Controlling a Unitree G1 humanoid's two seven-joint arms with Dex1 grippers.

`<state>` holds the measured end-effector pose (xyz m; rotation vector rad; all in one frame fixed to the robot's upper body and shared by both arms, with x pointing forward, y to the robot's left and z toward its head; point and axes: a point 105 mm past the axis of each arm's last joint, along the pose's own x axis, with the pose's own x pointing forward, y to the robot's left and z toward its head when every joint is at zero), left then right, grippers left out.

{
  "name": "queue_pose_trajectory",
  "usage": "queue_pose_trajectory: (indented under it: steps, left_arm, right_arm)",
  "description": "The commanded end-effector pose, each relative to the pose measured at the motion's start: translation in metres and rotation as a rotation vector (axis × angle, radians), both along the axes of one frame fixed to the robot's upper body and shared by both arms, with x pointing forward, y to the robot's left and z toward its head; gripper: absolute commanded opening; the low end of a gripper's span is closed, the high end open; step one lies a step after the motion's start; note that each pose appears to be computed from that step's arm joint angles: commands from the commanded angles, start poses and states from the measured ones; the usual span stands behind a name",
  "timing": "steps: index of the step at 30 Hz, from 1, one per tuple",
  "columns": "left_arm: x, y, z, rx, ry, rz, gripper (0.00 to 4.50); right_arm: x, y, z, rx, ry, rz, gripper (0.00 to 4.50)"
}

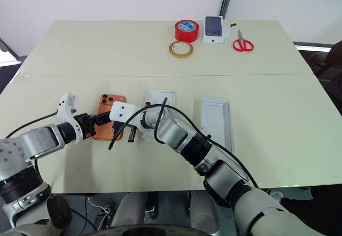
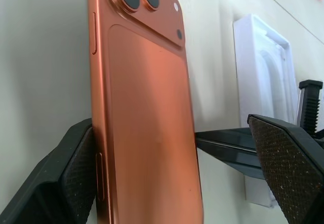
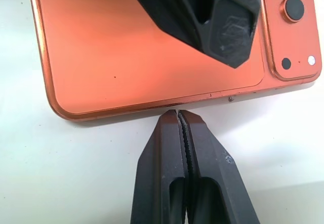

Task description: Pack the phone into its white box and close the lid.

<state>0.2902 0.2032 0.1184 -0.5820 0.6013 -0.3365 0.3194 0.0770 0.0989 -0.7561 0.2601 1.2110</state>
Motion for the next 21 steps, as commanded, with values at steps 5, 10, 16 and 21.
queue_pose_trajectory:
  steps: [5, 10, 16, 21]
  left_arm:
    - [-0.001, 0.005, 0.007, -0.042, -0.026, 0.037, 2.19]
    - [0.000, 0.008, 0.009, -0.085, -0.037, 0.073, 2.19]
    - [0.000, 0.008, 0.009, -0.115, -0.035, 0.088, 1.63]
    - [0.004, 0.004, 0.019, -0.161, -0.072, 0.084, 0.04]
  right_arm:
    - [-0.005, -0.003, 0.020, 0.034, -0.052, 0.029, 0.00]
    - [-0.010, -0.015, 0.036, 0.063, -0.065, 0.039, 0.00]
    - [-0.014, -0.028, 0.048, 0.088, -0.062, 0.031, 0.00]
    - [-0.017, -0.044, 0.058, 0.121, -0.050, 0.026, 0.00]
